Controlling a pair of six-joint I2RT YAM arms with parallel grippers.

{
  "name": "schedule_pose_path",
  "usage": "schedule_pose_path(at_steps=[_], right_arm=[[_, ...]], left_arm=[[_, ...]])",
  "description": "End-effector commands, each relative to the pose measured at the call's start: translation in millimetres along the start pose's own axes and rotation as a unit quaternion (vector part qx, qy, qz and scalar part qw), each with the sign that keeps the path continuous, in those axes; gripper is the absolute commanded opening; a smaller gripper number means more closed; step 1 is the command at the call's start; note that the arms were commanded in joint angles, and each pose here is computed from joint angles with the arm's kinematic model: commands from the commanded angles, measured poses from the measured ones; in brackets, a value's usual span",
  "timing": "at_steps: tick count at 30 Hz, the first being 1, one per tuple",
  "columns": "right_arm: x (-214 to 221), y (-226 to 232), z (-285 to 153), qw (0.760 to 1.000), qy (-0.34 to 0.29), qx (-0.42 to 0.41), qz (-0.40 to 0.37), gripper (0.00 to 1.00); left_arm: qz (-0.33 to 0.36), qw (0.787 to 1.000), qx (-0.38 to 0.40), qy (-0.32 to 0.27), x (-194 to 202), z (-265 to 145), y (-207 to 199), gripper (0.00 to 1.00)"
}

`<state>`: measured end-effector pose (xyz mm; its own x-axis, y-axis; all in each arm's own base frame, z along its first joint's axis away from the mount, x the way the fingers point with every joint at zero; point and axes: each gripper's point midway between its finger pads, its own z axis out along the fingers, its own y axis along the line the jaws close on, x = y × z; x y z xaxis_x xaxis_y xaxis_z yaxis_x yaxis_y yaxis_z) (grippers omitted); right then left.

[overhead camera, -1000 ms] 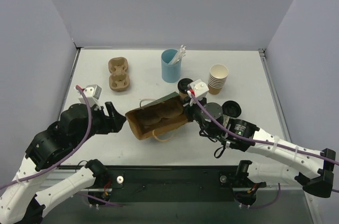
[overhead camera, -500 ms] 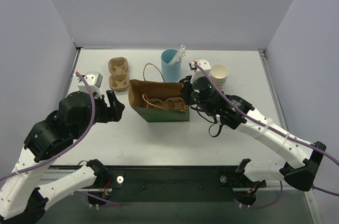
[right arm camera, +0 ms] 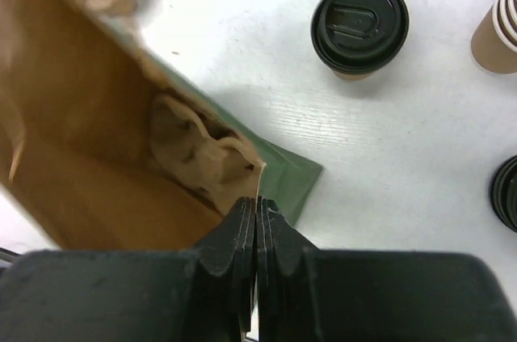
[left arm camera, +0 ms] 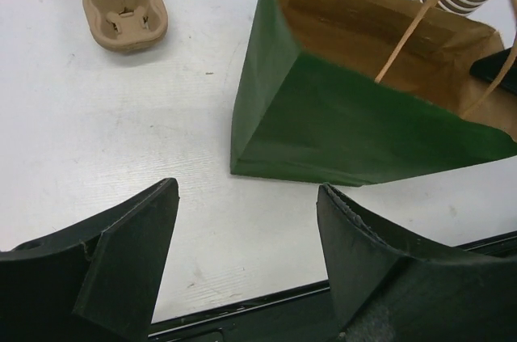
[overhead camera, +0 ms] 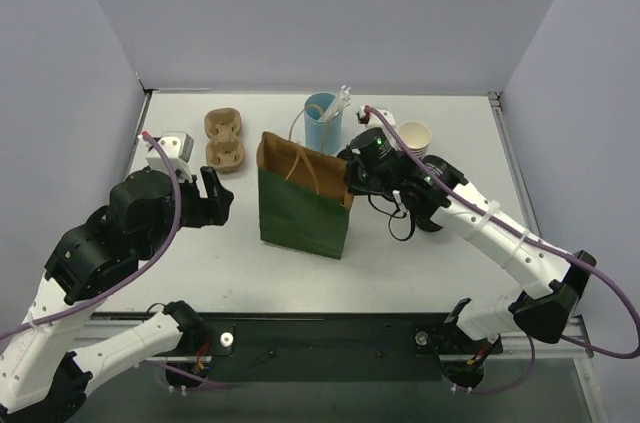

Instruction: Pack the takeout coffee

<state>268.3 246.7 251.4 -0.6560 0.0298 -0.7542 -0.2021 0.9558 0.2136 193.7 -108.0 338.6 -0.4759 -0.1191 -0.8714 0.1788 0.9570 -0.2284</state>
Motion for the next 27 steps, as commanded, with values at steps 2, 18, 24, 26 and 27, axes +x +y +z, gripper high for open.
schedule_pose_path(at_steps=[2, 18, 24, 26, 27], right_arm=[[-40, 7, -34, 0.998, -0.028, 0.001, 0.054, 0.0], [-50, -12, -46, 0.998, -0.042, 0.038, 0.021, 0.4], [-72, -14, -58, 0.997, -0.066, 0.039, -0.029, 0.41], [-77, -17, -63, 0.996, -0.075, 0.04, -0.028, 0.41], [-78, -18, -65, 0.996, -0.077, 0.04, -0.027, 0.41]], left_arm=[[0.004, 0.999, 0.01, -0.041, -29, -4, -8, 0.79], [0.0, 1.0, 0.017, -0.003, -29, 35, -36, 0.79], [0.002, 1.0, 0.026, -0.003, -38, 67, -52, 0.78], [0.001, 1.0, 0.021, 0.013, -37, 80, -52, 0.75], [-0.006, 1.0, 0.015, 0.01, -41, 86, -47, 0.74]])
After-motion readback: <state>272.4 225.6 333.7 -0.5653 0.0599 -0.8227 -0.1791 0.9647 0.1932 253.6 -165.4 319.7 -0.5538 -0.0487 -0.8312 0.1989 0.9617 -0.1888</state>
